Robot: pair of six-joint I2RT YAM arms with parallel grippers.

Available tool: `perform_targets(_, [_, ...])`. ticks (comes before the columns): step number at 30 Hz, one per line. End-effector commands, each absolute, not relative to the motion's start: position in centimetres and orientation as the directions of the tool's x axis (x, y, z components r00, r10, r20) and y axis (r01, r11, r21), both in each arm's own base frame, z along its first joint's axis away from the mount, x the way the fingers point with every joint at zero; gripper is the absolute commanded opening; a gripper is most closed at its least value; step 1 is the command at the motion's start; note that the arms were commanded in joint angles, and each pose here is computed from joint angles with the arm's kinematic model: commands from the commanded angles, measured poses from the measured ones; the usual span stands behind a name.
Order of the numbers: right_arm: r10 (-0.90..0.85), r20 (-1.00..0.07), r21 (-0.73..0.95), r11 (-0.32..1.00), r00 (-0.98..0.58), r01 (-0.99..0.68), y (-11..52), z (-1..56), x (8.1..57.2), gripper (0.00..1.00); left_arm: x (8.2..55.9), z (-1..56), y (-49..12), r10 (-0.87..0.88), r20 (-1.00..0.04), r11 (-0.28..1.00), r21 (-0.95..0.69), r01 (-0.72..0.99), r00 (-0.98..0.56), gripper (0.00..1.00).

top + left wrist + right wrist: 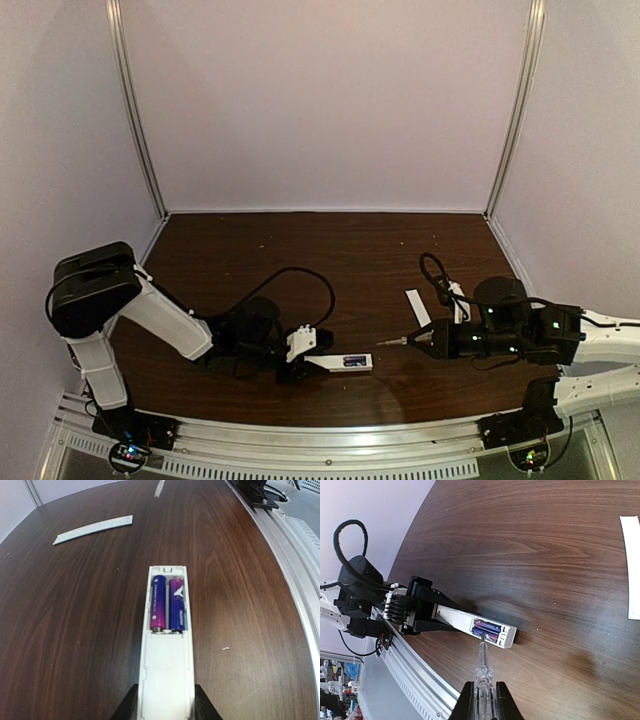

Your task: Unload the batteries from the remote control

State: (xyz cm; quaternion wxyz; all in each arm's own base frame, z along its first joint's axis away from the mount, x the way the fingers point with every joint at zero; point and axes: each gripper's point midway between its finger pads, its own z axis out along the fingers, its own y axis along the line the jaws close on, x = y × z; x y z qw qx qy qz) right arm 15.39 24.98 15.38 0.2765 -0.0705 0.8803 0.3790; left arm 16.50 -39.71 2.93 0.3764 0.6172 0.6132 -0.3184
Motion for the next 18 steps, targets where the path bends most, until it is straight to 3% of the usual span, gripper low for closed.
perform_targets(1, [0.097, -0.59, 0.594, 0.725, -0.802, -0.349, 24.9, 16.3, 16.4, 0.0, 18.0, 6.6, -40.7, 0.459, -0.881, 0.077, 0.171, 0.982, 0.117, 0.0])
perform_targets(5, [0.103, -0.618, 0.572, 0.739, -0.779, -0.356, 24.6, 17.3, 16.9, 0.0, 16.9, 9.1, -41.3, 0.394, -0.909, 0.024, 0.161, 0.987, 0.139, 0.0])
perform_targets(10, [0.127, -0.666, 0.53, 0.774, -0.735, -0.347, 23.5, 18.5, 17.9, 0.0, 17.3, 11.4, -41.5, 0.366, -0.92, 0.052, 0.172, 0.984, 0.142, 0.0])
perform_targets(18, [0.135, -0.743, 0.458, 0.817, -0.656, -0.351, 22.5, 20.2, 19.4, 0.0, 21.7, 14.4, -39.0, 0.302, -0.95, 0.375, 0.199, 0.906, 0.083, 0.0])
